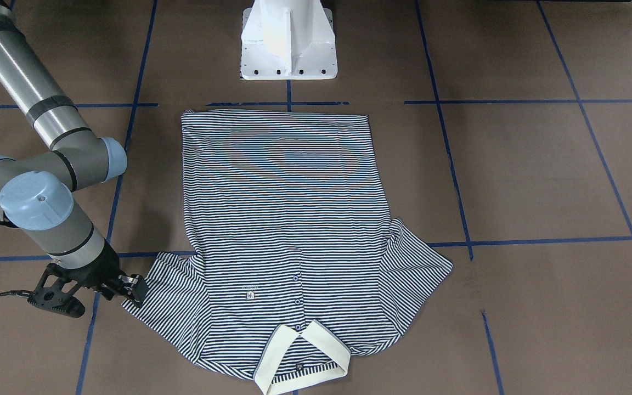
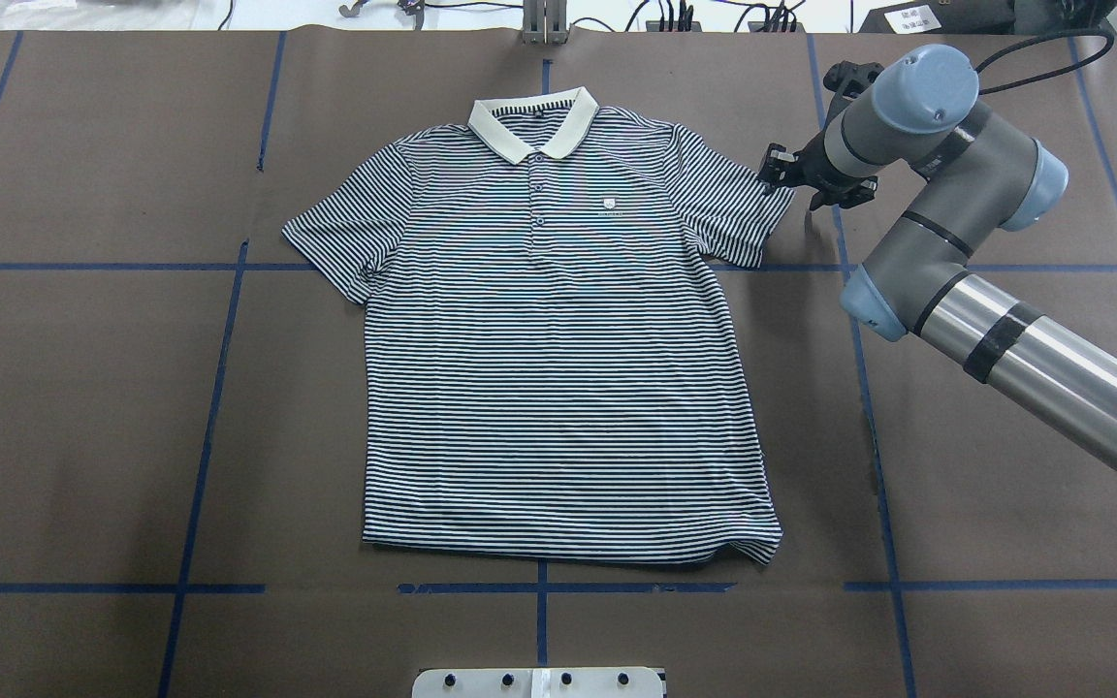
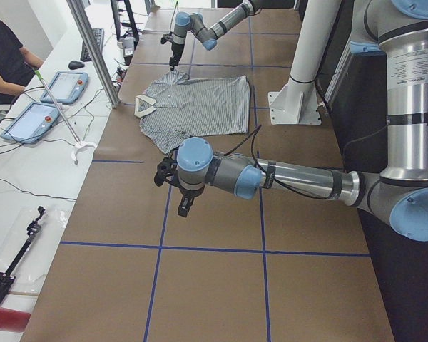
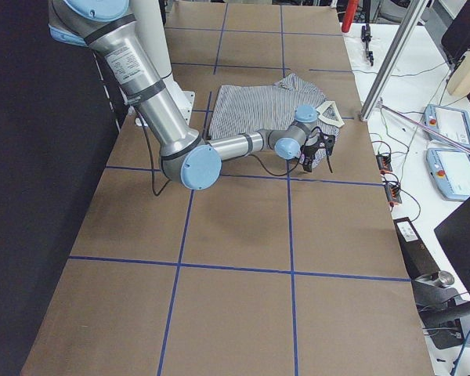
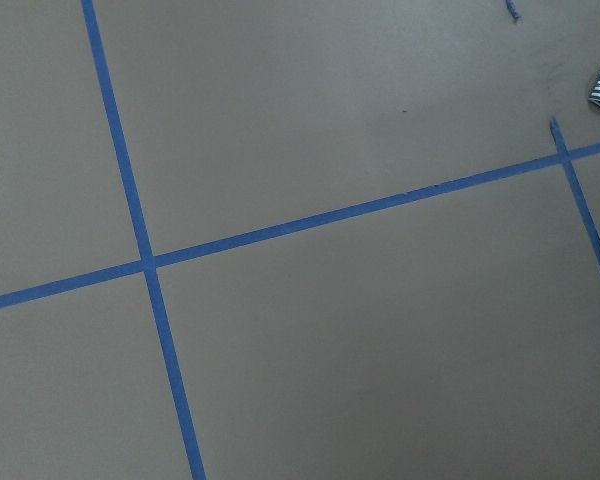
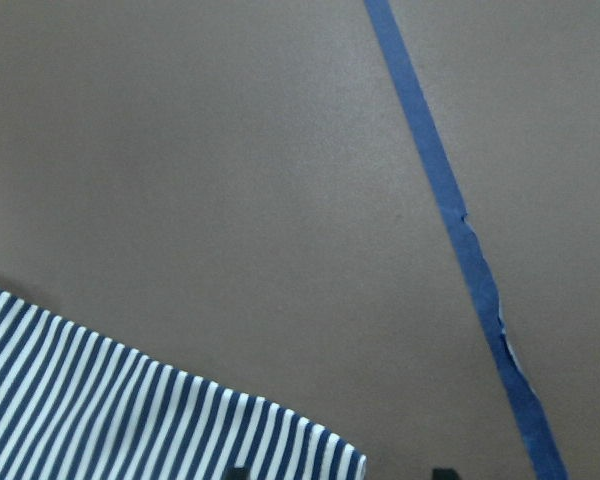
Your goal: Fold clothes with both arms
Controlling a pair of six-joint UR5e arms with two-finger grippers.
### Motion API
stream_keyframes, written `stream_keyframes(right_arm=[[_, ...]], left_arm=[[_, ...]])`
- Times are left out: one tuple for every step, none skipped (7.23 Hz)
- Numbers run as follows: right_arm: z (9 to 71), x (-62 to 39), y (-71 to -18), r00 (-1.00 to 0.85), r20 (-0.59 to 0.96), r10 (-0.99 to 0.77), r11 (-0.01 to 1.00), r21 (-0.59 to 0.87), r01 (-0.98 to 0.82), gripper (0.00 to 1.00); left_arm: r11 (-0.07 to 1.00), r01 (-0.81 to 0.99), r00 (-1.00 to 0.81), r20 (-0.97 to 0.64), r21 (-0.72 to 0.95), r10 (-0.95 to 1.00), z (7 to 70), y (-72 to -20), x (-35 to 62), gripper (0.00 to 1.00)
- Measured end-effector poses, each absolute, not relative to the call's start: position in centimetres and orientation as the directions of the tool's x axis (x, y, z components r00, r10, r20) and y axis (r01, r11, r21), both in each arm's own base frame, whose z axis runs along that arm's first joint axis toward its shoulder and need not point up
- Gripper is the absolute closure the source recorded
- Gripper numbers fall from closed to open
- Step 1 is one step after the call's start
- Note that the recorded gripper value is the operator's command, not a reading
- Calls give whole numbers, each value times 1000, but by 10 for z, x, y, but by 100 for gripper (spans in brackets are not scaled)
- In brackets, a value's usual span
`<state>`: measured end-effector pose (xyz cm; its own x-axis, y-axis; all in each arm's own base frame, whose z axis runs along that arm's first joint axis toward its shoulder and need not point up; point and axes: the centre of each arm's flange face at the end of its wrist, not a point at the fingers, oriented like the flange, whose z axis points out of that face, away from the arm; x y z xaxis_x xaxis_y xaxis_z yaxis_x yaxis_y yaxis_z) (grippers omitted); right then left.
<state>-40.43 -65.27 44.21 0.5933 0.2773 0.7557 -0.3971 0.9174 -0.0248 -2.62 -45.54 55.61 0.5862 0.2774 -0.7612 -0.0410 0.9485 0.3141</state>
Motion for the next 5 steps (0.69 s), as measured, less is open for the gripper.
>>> stream_keyframes(right_arm=[[442, -407, -652, 596, 754, 276, 918, -22, -397, 100], [442, -407, -652, 598, 753, 275, 918, -21, -396, 100], [440, -408, -652, 598, 754, 271, 919, -17, -395, 100], [434, -410, -654, 596, 759, 261, 920, -9, -391, 100], [417, -413, -657, 586, 773, 244, 922, 3, -388, 100]], left_arm=[[948, -41, 585, -761, 316, 279, 556, -455, -26, 0], [947, -41, 585, -761, 319, 281, 554, -455, -27, 0], [946, -41, 585, -760, 320, 283, 554, -455, -27, 0], [946, -42, 585, -760, 322, 284, 553, -455, -27, 0], [946, -41, 585, -760, 323, 285, 553, -455, -27, 0]])
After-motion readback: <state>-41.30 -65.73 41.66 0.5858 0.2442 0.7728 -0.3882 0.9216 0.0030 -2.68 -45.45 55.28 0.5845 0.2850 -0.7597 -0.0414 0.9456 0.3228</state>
